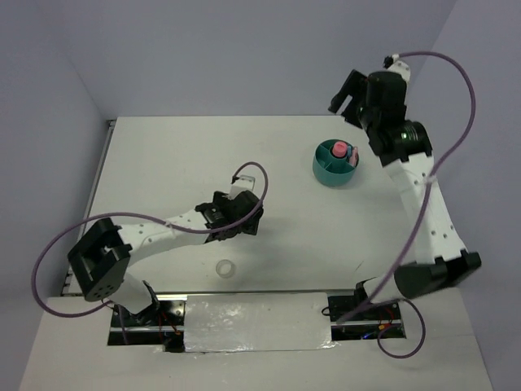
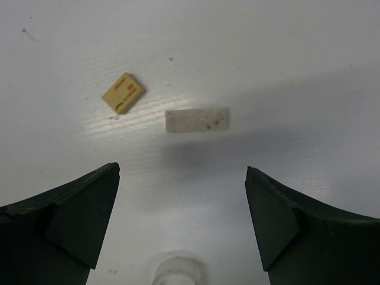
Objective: Sort the stationery into containers
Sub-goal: Pick up the stationery from the center of the board.
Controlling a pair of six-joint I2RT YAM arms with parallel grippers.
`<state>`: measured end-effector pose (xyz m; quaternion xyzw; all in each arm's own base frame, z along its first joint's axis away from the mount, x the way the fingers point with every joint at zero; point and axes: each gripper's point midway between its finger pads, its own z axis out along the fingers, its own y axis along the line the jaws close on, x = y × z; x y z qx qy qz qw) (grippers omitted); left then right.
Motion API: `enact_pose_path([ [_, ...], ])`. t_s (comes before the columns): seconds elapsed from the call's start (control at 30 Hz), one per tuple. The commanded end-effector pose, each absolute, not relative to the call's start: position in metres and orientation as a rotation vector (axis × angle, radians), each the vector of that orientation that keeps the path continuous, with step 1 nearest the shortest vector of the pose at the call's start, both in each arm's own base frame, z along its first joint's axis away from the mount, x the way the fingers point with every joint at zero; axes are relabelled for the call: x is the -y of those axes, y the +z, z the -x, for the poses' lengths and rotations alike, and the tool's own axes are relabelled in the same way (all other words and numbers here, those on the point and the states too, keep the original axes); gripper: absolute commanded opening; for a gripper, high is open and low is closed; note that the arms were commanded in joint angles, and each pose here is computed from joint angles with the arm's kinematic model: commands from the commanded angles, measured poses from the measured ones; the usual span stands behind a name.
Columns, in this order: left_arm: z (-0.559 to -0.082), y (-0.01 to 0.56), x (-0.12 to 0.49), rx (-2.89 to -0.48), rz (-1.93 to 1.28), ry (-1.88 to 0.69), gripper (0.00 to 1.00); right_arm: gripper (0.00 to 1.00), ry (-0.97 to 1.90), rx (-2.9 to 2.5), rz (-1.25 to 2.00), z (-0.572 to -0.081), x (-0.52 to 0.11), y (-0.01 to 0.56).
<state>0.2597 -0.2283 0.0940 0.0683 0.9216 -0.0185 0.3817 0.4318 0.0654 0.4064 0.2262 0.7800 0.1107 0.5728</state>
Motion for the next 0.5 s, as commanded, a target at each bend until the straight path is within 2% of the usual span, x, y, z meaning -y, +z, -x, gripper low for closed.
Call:
enact_pose_path([
  [0.0,-0.281,0.094,0.250,-2.341,-0.238,-0.046,0.99,0.85,0.268,-1.989,-0.257,-0.394,-0.097,0.356],
  [0.03,-0.286,0.085,0.254,-2.358,-0.251,-0.026,0.99,0.85,0.297,-1.957,-0.209,-0.370,-0.106,0.364],
  [0.07,-0.288,0.080,0.254,-2.366,-0.262,-0.015,0.99,0.85,0.282,-2.020,-0.177,-0.358,-0.109,0.330],
  [0.23,-0.299,0.058,0.275,-2.418,-0.328,-0.100,0.94,0.85,0.415,-2.010,-0.101,-0.296,-0.121,0.293],
  [0.47,-0.301,0.027,0.273,-2.509,-0.273,-0.021,0.88,0.85,0.512,-1.987,-0.042,-0.261,-0.126,0.284],
])
